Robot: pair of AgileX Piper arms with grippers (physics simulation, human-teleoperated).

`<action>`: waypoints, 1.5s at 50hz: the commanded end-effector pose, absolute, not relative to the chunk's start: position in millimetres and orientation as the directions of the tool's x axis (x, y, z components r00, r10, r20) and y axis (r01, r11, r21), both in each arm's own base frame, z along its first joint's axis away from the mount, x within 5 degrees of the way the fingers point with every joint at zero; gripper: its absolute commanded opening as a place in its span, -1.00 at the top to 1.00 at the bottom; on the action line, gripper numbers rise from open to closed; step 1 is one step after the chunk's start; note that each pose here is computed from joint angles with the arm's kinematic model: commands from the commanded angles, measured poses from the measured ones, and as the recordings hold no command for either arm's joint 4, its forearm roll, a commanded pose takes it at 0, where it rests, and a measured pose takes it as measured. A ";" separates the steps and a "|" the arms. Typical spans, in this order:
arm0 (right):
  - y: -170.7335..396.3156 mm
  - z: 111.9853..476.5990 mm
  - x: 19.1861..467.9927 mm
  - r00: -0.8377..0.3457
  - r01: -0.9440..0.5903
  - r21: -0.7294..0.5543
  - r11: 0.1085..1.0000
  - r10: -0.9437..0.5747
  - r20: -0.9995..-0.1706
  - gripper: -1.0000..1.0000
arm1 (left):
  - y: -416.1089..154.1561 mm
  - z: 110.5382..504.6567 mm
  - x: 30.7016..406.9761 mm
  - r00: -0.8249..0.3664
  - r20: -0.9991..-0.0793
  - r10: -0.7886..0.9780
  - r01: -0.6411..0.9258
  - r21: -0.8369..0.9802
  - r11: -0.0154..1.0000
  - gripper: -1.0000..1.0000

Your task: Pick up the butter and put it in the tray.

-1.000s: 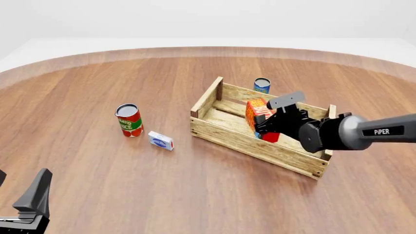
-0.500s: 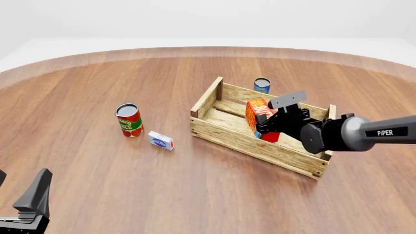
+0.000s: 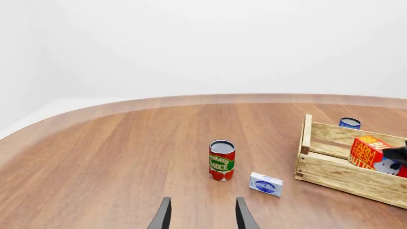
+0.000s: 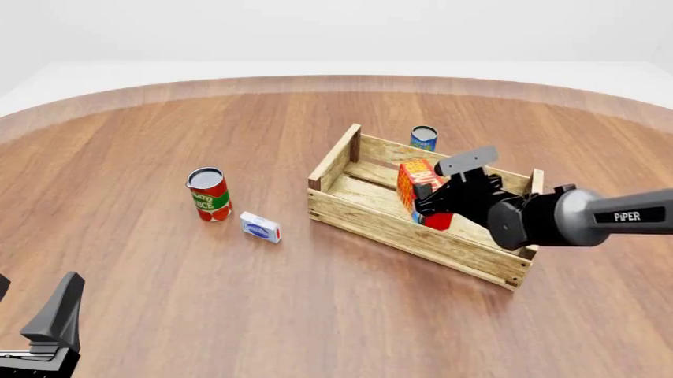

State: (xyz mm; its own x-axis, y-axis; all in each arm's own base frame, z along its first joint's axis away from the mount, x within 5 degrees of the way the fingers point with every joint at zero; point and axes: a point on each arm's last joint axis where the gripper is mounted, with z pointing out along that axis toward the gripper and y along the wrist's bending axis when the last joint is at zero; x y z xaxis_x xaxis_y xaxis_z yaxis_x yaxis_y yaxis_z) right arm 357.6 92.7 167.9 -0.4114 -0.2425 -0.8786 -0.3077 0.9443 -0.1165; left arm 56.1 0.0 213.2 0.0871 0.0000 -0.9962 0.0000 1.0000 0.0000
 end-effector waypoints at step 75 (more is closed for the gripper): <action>89.3 217.4 299.6 -0.283 -0.324 -0.118 0.939 -0.215 -0.935 -1.00 | 0.0 213.2 56.1 0.087 -0.996 0.000 0.000 0.000 1.000 -1.00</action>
State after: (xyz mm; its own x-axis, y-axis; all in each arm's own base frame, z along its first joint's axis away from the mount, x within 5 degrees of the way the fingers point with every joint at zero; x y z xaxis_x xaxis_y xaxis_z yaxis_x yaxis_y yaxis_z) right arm 314.4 90.2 206.6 -0.3011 -0.2262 -0.9264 -0.3190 0.9394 -0.1256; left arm 56.1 0.0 213.2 0.0871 0.0000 -0.9962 0.0000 1.0000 0.0000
